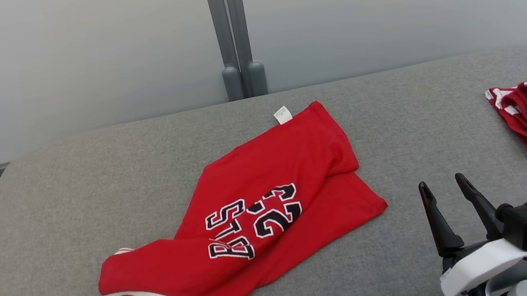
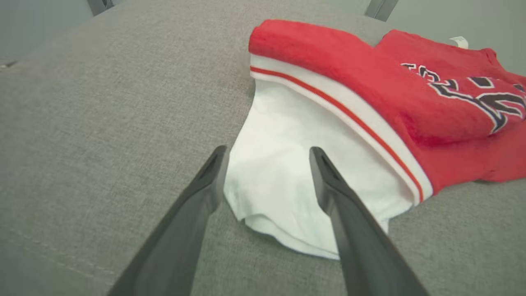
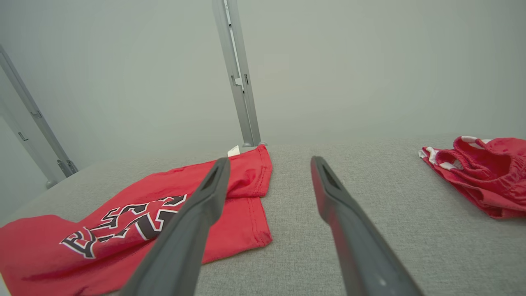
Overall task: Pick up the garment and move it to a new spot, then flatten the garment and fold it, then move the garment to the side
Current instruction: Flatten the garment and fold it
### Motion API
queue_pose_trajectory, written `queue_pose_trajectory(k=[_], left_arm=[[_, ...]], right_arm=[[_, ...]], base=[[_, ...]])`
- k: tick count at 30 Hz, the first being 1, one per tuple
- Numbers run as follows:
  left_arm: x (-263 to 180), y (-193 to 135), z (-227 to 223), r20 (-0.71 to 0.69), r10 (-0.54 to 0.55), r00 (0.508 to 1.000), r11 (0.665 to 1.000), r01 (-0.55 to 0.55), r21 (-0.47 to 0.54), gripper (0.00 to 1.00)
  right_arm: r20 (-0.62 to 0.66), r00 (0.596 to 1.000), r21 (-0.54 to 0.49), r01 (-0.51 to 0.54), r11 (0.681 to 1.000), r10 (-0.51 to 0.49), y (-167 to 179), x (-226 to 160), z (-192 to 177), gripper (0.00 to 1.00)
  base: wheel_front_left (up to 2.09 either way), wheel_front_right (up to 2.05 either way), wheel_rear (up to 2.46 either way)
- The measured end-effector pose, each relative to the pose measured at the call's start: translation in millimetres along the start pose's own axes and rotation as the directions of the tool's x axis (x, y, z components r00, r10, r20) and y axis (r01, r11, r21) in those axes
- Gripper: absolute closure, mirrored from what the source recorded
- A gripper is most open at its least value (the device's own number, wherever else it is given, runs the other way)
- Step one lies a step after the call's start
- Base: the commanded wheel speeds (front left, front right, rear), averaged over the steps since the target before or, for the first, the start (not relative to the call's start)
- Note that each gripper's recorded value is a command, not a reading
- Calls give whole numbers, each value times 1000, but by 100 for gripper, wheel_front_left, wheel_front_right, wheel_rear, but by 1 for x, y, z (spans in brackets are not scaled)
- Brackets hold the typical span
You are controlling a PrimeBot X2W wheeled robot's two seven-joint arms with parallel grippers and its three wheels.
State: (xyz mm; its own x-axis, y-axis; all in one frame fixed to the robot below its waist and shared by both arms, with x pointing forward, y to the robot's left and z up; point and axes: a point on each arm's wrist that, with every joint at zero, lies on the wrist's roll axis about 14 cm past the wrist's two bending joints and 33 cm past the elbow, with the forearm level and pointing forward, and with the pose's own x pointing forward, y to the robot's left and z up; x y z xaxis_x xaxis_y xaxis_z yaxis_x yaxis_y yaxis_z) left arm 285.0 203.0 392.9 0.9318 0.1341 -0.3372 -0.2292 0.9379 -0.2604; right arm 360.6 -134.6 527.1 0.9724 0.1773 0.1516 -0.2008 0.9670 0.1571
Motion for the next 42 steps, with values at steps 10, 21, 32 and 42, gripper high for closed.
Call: queue_pose_trajectory(k=[10, 21, 32, 42], left_arm=[[-1, 23, -30, -120, 84, 989, 992, -95, -89, 0], [8, 18, -40, -161, 67, 985, 990, -85, -111, 92], [15, 9, -23, -83, 29, 996, 990, -40, -136, 100], [15, 2, 19, 66, 7, 998, 990, 2, -140, 100]], right_arm=[[-28, 1000, 3, -9, 1000, 9, 2, 4, -10, 0], [-42, 999, -5, 8, 1000, -9, -4, 4, -14, 0], [-147, 989, -23, 24, 999, -27, -12, 6, -46, 0], [-343, 939, -43, 3, 999, -17, -10, 40, -95, 0]], base=[[0, 0, 0], [0, 0, 0], [0, 0, 0], [0, 0, 0]])
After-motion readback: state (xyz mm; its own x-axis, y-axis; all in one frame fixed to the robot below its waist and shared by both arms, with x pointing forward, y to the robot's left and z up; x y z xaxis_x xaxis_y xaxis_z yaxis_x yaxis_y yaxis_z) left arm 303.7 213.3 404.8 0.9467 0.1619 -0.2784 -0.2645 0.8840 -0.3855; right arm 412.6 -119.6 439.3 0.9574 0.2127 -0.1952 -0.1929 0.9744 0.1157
